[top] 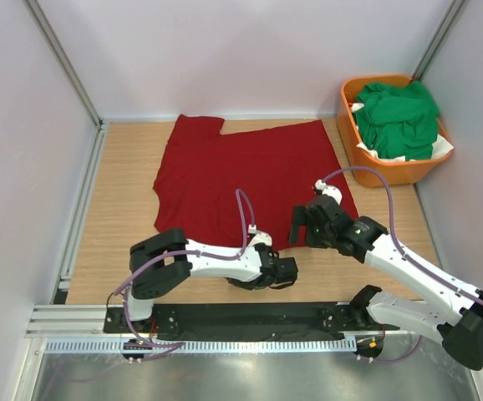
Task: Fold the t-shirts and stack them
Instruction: Flatten the tshirt out, then fold the tshirt
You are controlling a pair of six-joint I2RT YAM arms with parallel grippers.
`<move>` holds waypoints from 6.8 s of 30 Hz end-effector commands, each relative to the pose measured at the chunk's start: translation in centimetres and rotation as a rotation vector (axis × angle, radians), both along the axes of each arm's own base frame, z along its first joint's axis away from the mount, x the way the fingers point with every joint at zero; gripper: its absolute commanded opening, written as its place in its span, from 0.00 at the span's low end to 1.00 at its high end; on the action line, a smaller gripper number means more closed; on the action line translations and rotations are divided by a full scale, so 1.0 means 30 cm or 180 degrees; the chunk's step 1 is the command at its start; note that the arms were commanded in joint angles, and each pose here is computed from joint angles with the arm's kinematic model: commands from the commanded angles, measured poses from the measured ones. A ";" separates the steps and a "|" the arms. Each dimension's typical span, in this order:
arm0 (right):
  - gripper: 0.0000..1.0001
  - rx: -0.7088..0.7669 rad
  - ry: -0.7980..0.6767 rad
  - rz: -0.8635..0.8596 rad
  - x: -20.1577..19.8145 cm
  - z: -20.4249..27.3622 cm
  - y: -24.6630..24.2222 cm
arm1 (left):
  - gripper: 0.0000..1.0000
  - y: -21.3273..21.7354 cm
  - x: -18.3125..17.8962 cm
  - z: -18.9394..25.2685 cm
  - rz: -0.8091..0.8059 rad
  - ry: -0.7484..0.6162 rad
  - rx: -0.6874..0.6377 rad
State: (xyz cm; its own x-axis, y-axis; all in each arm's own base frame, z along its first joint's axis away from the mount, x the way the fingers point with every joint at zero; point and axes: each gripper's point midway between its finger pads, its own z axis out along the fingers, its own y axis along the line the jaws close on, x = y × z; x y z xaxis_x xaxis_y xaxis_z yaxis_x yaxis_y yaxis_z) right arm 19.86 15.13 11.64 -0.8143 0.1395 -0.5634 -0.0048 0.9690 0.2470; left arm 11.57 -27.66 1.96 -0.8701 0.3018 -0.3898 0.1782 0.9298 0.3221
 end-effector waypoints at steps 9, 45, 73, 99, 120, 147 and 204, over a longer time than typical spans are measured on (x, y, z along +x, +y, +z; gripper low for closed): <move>1.00 -0.0076 -0.0217 -0.0270 0.029 0.055 -0.045 | 0.00 0.221 0.022 0.308 -0.0091 -0.0324 0.0387; 0.71 0.0187 0.0461 -0.2459 -0.077 -0.308 -0.379 | 0.04 0.286 -0.122 0.155 -0.0352 0.0410 0.0041; 0.01 0.0314 0.0078 -0.2518 -0.095 -0.111 -0.420 | 0.02 0.458 -0.128 0.349 -0.0195 0.0299 0.0067; 0.01 -0.0101 -0.0646 -0.2208 0.336 0.255 -0.404 | 0.01 0.398 0.397 0.595 -0.0401 0.0207 0.0277; 0.01 -0.0272 -0.0146 -0.2053 0.629 0.032 -0.421 | 0.00 0.562 0.742 0.511 0.0202 0.0142 0.1063; 0.82 -0.0276 -0.0192 -0.1861 0.747 0.099 -0.422 | 0.60 0.684 0.881 0.600 0.0983 -0.0322 0.0325; 0.82 0.0369 0.0464 -0.0929 0.574 -0.310 -0.285 | 0.49 0.647 0.568 0.079 0.0705 0.0122 0.1245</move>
